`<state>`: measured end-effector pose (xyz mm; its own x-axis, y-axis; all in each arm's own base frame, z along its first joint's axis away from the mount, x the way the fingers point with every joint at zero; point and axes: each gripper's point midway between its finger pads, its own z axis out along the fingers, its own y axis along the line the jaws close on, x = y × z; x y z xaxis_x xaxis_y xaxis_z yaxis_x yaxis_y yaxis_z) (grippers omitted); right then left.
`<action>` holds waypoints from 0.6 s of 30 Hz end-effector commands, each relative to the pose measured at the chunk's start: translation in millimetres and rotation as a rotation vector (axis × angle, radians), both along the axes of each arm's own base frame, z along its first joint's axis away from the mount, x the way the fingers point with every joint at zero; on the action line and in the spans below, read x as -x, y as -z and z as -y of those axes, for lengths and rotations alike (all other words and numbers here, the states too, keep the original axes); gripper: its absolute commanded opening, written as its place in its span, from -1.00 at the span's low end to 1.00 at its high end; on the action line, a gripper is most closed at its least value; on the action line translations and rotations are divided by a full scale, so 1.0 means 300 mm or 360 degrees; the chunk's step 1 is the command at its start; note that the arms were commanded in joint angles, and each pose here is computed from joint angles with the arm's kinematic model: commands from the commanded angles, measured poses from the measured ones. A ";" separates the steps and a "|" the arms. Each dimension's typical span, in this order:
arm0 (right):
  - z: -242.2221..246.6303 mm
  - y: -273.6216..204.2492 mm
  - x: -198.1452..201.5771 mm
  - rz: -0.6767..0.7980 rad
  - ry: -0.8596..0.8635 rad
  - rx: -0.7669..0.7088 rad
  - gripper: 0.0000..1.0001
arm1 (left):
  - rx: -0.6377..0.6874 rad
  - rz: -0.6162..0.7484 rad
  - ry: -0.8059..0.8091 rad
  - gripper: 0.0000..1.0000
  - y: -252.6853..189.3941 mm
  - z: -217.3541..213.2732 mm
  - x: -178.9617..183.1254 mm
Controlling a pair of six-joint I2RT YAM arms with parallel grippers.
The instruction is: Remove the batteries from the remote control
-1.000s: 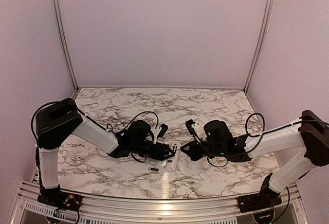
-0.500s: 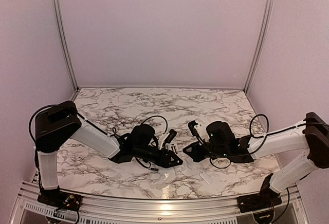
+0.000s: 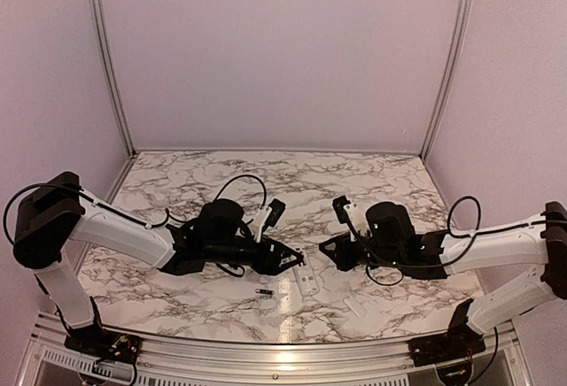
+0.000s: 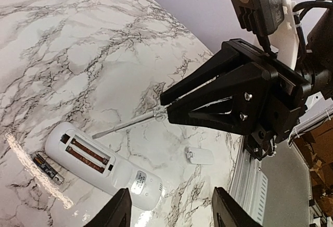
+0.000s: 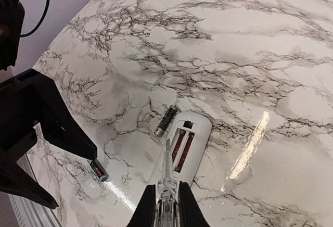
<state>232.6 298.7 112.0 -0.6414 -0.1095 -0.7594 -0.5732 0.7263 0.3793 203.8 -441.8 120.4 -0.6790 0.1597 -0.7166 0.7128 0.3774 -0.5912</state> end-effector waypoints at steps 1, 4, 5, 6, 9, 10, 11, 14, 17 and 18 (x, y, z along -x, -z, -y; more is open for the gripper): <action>0.069 -0.055 -0.061 0.0096 0.0239 0.0021 -1.00 | -0.0134 0.0174 -0.0266 0.16 -0.008 -0.104 -0.077; 0.133 -0.085 -0.098 0.0174 0.0414 0.0051 -1.00 | -0.0200 0.0249 -0.0416 0.32 -0.013 -0.162 -0.116; 0.153 -0.099 -0.111 0.0200 0.0467 0.0053 -1.00 | -0.0233 0.0289 -0.0509 0.41 -0.015 -0.192 -0.143; 0.174 -0.115 -0.123 0.0229 0.0522 0.0057 -1.00 | -0.0245 0.0312 -0.0553 0.51 -0.021 -0.210 -0.155; 0.237 -0.141 -0.156 0.0283 0.0671 0.0085 -1.00 | -0.0276 0.0364 -0.0665 0.87 -0.038 -0.257 -0.181; 0.261 -0.141 -0.167 0.0290 0.0720 0.0100 -1.00 | -0.0286 0.0379 -0.0703 0.93 -0.043 -0.273 -0.190; 0.280 -0.137 -0.177 0.0291 0.0756 0.0113 -1.00 | -0.0290 0.0391 -0.0738 0.97 -0.050 -0.288 -0.196; 0.335 -0.122 -0.205 0.0286 0.0844 0.0137 -1.00 | -0.0311 0.0422 -0.0863 0.98 -0.061 -0.344 -0.222; 0.373 -0.108 -0.221 0.0286 0.0907 0.0150 -1.00 | -0.0307 0.0453 -0.0974 0.98 -0.080 -0.404 -0.238; 0.383 -0.104 -0.227 0.0286 0.0924 0.0152 -1.00 | -0.0296 0.0465 -0.1005 0.98 -0.090 -0.421 -0.240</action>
<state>294.4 206.4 149.9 -0.4893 0.1263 -0.8629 -0.2085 0.9438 0.2563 263.8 -347.2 140.2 -0.5180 -0.0192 -0.8552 0.5352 0.7727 -0.3415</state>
